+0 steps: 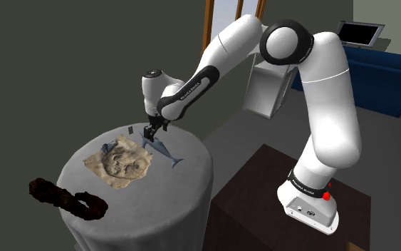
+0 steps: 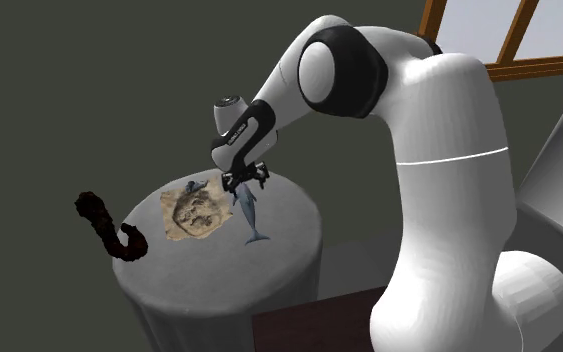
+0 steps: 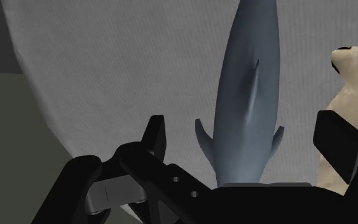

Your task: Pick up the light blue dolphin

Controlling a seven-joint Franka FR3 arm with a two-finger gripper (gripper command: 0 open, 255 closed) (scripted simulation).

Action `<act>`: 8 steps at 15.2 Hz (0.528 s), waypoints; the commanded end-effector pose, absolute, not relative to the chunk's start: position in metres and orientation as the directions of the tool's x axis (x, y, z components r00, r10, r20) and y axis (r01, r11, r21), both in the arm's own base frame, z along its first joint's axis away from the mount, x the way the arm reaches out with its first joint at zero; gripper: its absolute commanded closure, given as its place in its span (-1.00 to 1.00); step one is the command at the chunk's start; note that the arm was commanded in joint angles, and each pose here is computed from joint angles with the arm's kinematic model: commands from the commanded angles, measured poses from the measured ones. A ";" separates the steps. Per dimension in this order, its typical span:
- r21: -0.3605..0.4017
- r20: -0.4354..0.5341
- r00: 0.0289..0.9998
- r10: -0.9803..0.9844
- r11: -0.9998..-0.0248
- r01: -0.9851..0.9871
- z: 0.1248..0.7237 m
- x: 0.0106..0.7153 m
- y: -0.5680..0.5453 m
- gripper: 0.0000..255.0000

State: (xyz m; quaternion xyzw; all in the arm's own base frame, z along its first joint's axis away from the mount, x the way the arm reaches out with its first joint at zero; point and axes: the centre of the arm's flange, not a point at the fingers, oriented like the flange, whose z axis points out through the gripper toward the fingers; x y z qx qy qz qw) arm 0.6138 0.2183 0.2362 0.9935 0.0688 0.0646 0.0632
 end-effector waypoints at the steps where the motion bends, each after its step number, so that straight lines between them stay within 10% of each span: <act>1: 0.137 0.130 0.981 0.145 -0.982 0.128 0.225 0.625 0.227 -1.00; 8: 0.137 0.130 0.981 0.145 -0.982 0.128 0.188 0.625 0.227 -1.00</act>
